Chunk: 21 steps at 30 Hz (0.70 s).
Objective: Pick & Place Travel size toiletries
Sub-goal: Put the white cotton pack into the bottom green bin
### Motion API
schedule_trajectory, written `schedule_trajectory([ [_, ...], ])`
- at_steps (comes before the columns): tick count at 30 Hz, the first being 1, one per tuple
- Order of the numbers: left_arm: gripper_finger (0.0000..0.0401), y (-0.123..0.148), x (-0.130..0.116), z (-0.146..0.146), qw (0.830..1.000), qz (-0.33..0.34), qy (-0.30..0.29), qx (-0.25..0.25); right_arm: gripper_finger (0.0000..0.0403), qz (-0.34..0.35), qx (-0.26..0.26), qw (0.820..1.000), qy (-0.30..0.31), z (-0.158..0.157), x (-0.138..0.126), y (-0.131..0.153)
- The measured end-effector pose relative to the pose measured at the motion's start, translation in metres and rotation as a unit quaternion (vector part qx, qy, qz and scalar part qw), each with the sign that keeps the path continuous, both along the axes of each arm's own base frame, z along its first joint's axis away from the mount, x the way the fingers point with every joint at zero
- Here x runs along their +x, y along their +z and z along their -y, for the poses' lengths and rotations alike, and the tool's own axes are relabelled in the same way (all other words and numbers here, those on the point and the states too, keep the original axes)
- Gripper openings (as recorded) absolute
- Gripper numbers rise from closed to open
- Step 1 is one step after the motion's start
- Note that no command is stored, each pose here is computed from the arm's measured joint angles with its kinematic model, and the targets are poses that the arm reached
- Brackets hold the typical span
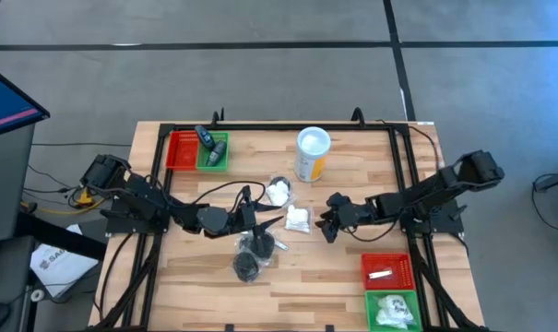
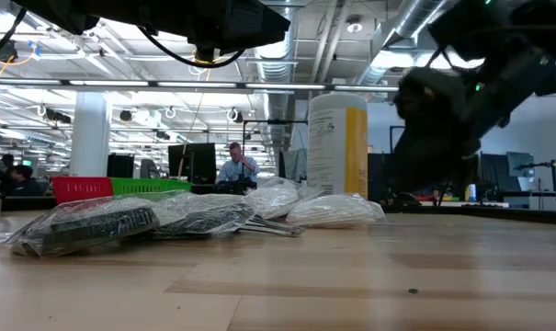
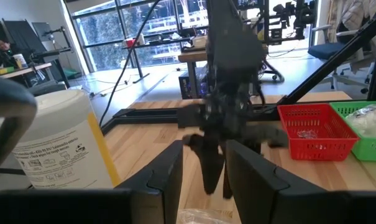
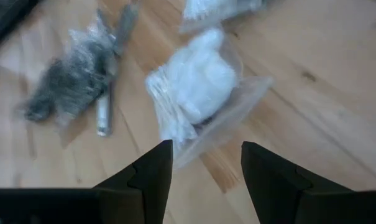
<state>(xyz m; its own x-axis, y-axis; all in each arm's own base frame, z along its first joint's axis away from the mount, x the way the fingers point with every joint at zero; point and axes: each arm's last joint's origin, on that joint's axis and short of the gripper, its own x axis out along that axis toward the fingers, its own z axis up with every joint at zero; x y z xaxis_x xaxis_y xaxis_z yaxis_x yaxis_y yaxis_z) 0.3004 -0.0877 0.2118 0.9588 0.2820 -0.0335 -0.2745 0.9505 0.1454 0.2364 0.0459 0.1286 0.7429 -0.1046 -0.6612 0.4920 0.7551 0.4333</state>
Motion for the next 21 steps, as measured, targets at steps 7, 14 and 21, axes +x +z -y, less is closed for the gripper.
schedule_trajectory([
  [7,0.0113,0.000,0.000,0.000,1.000,-0.001,0.000,0.000,0.0184,-0.005,0.019,1.000,0.003,0.013,0.014,-0.023],
  [14,0.0113,-0.007,-0.004,-0.001,1.000,-0.011,0.000,0.001,0.0179,0.026,0.036,0.999,0.025,0.019,0.026,-0.033],
  [21,0.0113,-0.015,-0.008,-0.003,1.000,-0.022,0.000,0.002,0.0101,0.026,0.044,0.998,0.035,0.026,0.029,-0.040],
])
